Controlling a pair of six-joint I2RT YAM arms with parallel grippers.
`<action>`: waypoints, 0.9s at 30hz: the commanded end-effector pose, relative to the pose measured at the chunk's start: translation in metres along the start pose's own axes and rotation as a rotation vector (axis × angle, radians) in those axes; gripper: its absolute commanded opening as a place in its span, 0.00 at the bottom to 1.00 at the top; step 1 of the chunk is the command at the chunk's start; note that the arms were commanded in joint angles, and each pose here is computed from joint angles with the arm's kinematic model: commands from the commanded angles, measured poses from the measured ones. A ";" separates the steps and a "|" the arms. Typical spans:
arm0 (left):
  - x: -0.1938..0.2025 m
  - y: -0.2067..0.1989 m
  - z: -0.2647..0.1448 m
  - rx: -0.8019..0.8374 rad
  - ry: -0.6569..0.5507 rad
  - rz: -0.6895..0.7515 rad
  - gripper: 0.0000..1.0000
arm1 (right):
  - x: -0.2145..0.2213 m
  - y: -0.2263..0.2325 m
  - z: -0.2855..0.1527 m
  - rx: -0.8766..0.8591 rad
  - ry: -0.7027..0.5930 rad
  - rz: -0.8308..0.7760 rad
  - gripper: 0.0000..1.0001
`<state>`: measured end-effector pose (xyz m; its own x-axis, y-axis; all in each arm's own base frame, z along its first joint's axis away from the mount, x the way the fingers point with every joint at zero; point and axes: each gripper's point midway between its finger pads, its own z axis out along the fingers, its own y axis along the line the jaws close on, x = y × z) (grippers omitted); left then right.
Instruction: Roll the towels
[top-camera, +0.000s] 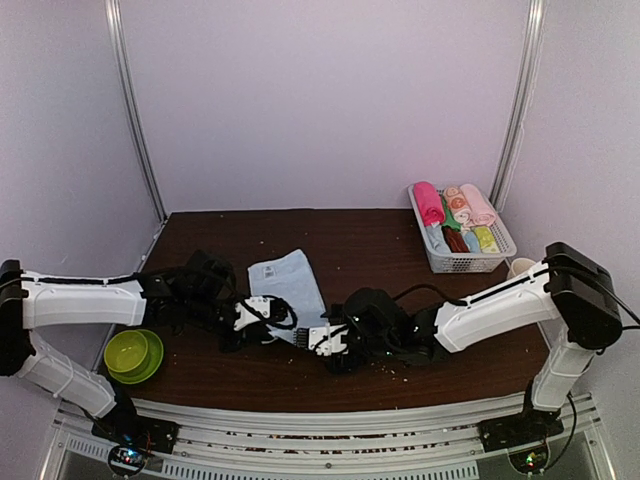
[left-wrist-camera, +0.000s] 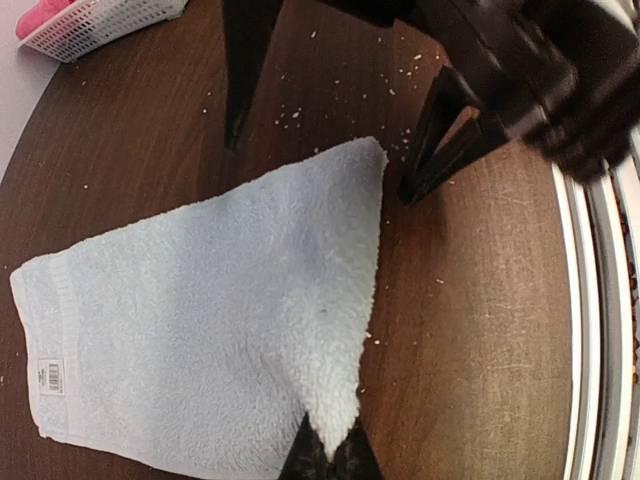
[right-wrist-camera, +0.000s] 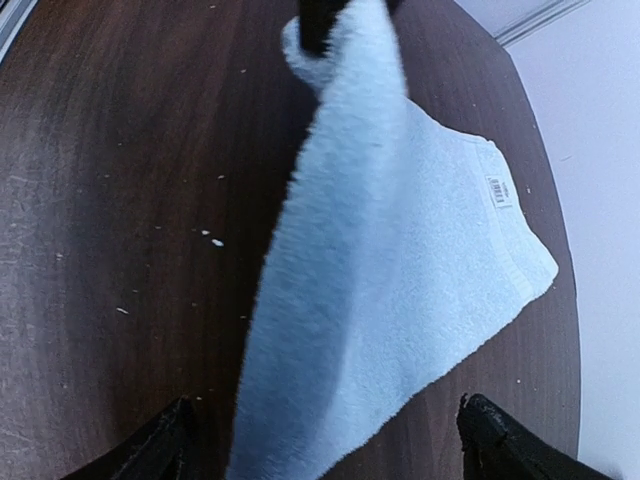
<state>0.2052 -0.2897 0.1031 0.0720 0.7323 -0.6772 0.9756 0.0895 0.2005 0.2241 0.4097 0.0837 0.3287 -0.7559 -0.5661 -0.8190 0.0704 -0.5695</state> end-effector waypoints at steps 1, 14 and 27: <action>-0.013 -0.003 -0.003 0.016 -0.088 -0.007 0.00 | -0.007 0.023 0.005 0.004 -0.003 -0.025 0.90; 0.000 -0.004 0.009 -0.007 -0.095 -0.016 0.00 | 0.014 0.021 0.007 0.255 0.076 0.013 0.55; 0.004 -0.004 0.013 -0.034 -0.117 -0.012 0.00 | 0.028 0.021 0.010 0.317 0.130 -0.023 0.43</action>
<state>0.1960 -0.2882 0.0789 0.0641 0.6928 -0.7183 0.9775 0.1012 0.1849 0.2174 0.3980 0.0512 0.2729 -0.8242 -0.4962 -0.6504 0.2220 -0.7264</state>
